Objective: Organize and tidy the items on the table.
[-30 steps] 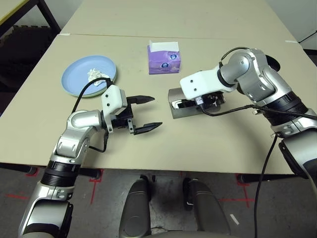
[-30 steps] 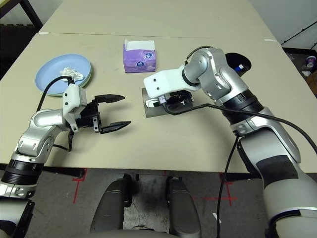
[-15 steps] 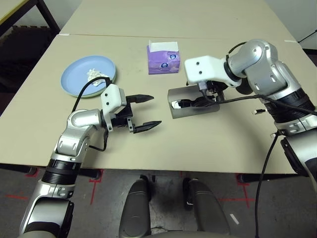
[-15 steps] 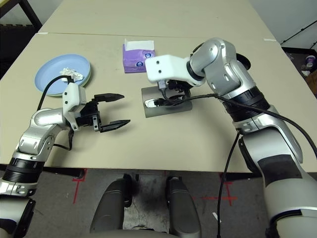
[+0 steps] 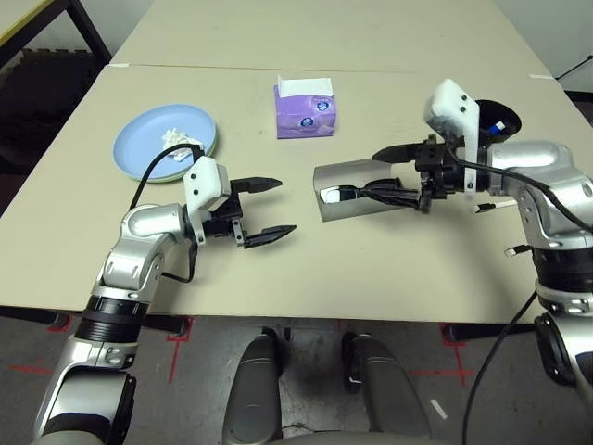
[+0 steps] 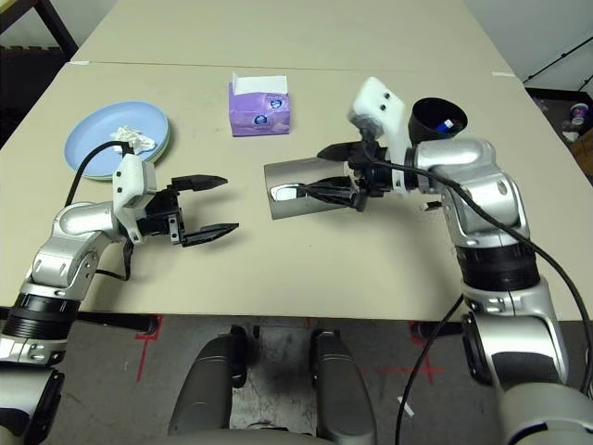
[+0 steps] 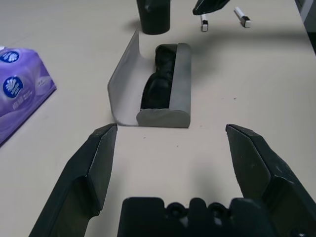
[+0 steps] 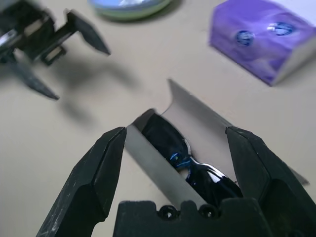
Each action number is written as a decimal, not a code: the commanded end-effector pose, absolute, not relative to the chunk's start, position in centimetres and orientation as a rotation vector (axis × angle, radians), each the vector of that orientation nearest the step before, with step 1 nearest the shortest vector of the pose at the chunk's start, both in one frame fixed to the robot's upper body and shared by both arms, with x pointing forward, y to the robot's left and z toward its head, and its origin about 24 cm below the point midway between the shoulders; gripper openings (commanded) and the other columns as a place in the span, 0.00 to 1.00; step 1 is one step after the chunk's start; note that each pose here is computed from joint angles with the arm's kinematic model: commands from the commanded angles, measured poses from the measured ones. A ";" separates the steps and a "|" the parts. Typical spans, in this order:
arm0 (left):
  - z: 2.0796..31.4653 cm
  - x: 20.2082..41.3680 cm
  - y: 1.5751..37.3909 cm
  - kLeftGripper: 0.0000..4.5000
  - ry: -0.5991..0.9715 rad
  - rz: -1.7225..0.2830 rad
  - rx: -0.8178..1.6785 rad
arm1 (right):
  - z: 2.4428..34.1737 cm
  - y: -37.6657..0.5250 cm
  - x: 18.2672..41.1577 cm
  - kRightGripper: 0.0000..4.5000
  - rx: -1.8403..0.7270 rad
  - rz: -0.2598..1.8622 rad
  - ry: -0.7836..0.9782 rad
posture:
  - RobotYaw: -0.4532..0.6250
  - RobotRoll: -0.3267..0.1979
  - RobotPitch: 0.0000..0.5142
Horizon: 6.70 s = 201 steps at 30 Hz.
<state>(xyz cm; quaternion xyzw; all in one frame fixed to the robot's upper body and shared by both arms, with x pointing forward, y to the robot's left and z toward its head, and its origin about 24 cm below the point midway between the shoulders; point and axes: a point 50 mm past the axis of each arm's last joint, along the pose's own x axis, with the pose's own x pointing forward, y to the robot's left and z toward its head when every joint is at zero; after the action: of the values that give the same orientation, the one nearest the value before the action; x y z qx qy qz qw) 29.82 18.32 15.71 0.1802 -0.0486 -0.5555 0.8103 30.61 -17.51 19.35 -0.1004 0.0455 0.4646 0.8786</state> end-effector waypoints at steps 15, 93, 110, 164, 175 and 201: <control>15.9 31.7 17.4 1.00 -0.136 -1.200 0.423 | 13.9 -23.5 29.2 0.99 -0.148 0.696 -0.077 | 0.40 0.62 0.38; 15.3 38.5 11.9 0.00 -0.112 -1.134 0.401 | 14.5 -24.5 28.1 1.00 -0.323 0.962 -0.175 | 0.35 0.62 0.41; 13.1 36.7 10.7 0.00 -0.080 -1.317 0.417 | 14.4 -24.3 28.2 1.00 -0.324 0.960 -0.177 | 0.35 0.62 0.41; 17.2 32.7 10.4 0.99 -0.199 -1.457 0.394 | 16.3 -25.4 29.1 1.00 -0.334 0.880 -0.095 | 0.34 0.62 0.34; 15.5 32.2 9.8 0.99 -0.124 -1.558 0.442 | 17.8 -27.1 28.9 1.00 -0.629 0.914 0.097 | 0.32 0.62 0.33; 15.2 31.9 9.9 0.99 -0.191 -1.380 0.249 | 20.0 -30.6 29.8 1.00 -1.273 1.140 0.666 | 0.33 0.62 0.36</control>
<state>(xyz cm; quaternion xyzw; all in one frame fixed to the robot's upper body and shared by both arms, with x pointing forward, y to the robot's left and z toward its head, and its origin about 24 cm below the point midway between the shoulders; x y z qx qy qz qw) 32.10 10.01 15.36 0.1214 -0.0867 -0.6319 0.7605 30.08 -30.04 20.03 -0.5433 0.2639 0.4954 0.6243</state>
